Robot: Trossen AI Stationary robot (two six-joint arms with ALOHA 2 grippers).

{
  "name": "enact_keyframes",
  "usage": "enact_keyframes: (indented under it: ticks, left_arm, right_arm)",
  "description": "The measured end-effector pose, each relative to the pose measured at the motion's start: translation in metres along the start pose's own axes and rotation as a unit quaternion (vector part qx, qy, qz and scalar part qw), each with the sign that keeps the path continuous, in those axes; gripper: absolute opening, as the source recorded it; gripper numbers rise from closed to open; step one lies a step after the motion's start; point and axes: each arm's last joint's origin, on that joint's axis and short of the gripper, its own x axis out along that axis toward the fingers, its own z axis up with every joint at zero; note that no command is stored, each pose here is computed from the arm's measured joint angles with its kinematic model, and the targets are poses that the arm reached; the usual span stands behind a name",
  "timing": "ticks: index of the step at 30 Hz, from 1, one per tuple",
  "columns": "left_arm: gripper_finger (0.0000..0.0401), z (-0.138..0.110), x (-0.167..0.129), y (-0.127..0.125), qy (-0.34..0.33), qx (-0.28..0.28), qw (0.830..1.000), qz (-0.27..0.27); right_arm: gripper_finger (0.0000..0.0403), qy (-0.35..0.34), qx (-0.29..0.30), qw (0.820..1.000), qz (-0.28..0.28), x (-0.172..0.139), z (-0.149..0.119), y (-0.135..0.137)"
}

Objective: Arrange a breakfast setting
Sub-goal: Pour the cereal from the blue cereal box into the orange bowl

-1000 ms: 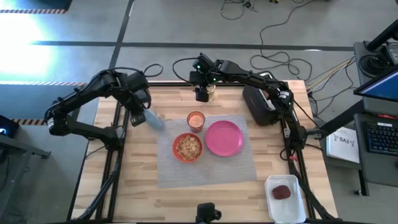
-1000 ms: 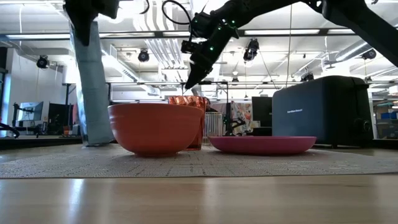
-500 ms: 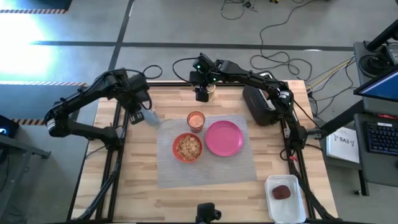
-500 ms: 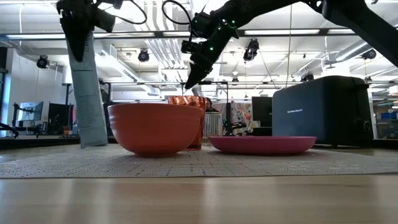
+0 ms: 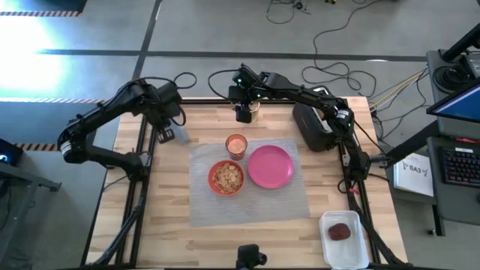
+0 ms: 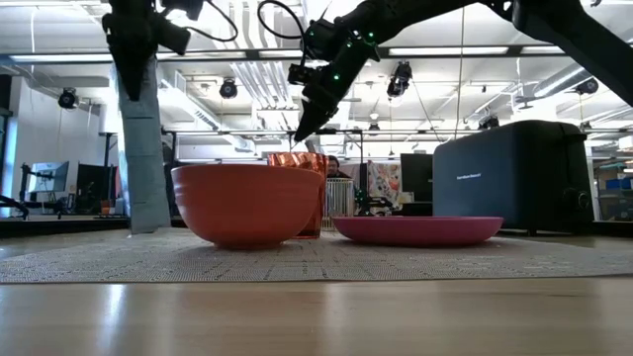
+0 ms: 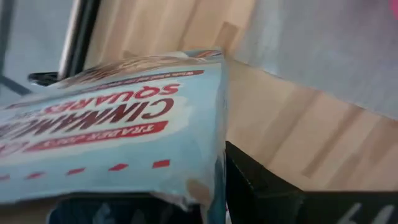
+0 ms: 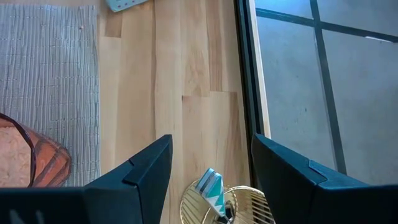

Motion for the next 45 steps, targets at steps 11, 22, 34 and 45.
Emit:
enact_keyframes:
  ticks: [11, 22, 34, 45]
  left_arm:
    - [0.0001, 0.002, -0.019, -0.001, -0.046, -0.011, 0.997, -0.055]
    - [0.0048, 0.003, -0.025, 0.000, -0.057, -0.043, 0.995, -0.064]
    - [0.0098, -0.001, -0.072, 0.004, -0.150, -0.106, 0.981, -0.066]
    - [0.0105, -0.004, -0.105, -0.014, -0.202, -0.182, 0.950, -0.151]
  right_arm:
    - [0.0210, 0.000, 0.000, 1.000, 0.000, 0.000, 0.000, 0.000]
    - [0.0210, 0.000, 0.000, 1.000, 0.000, 0.000, 0.000, 0.000]
    - [0.0210, 0.000, 0.000, 1.000, 0.000, 0.000, 0.000, 0.000]
    - [0.0210, -0.001, 0.000, 1.000, 0.000, 0.000, 0.000, 0.000]
